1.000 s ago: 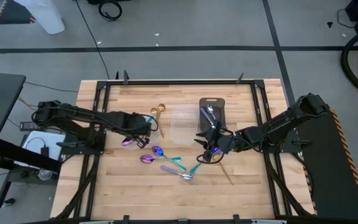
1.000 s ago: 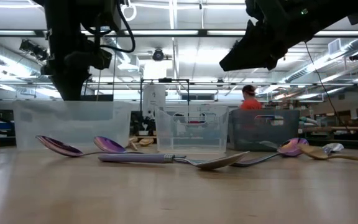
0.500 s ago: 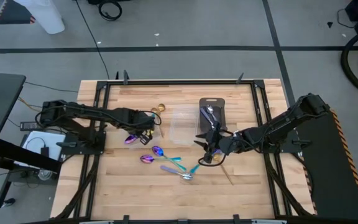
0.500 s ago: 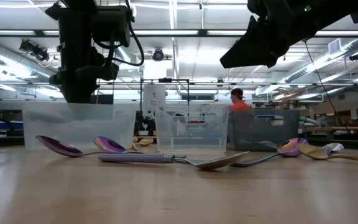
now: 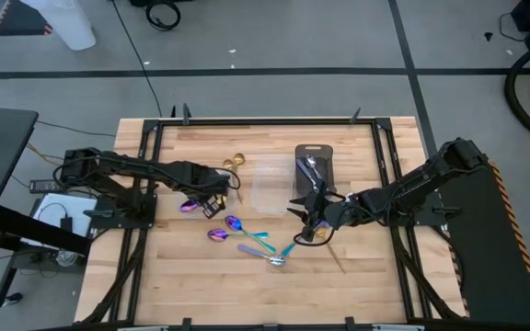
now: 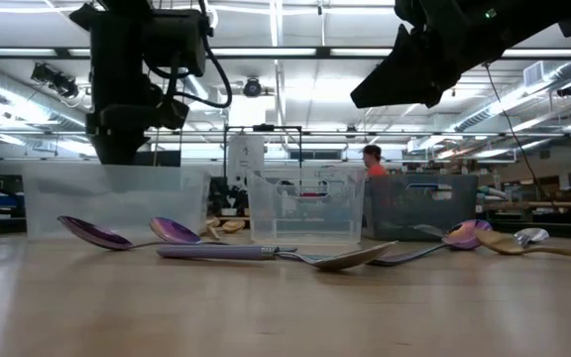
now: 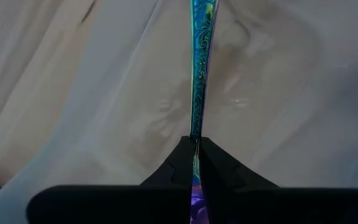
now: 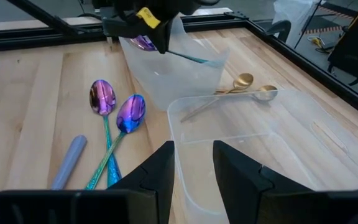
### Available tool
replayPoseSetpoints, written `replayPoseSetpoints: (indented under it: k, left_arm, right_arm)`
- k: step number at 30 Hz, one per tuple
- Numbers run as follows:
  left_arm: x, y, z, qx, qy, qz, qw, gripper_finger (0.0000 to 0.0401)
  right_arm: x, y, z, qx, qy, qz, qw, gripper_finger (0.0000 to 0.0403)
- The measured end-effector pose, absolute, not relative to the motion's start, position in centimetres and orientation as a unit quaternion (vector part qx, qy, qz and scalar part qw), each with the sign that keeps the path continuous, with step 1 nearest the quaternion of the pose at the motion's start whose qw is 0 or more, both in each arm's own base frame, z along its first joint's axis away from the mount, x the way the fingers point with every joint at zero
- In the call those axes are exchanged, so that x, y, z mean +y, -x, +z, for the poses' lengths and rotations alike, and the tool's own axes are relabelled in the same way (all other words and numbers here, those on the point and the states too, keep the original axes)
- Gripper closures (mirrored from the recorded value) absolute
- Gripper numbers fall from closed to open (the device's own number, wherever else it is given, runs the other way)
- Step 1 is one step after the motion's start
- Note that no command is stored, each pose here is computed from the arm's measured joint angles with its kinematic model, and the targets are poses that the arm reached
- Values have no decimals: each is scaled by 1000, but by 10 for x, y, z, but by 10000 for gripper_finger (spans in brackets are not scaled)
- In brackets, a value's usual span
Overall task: Sort silverware by color (type)
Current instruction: Put the blue spoon into the left transparent bin
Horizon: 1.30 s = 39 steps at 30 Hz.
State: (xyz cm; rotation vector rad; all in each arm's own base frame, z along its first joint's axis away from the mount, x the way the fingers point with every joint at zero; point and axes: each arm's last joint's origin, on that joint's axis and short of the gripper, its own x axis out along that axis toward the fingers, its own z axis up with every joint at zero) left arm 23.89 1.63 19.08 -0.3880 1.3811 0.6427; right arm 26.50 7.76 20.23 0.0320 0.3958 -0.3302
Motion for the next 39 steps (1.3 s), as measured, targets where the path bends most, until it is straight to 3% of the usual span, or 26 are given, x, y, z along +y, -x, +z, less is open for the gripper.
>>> replayPoseSetpoints:
  k: [4,10,26,39]
  left_arm:
    - [17,-239,190,625,172,285,706,380]
    - [20,-239,190,599,243,337,684,380]
    - [16,-243,190,464,442,489,592,380]
    - [16,-249,191,400,505,510,570,380]
  right_arm:
    - [78,-265,203,195,-16,-163,967,281]
    - [78,-265,203,192,-18,-163,968,281]
    - [74,-269,208,179,35,-158,971,281]
    - [56,-275,210,185,102,-154,965,281]
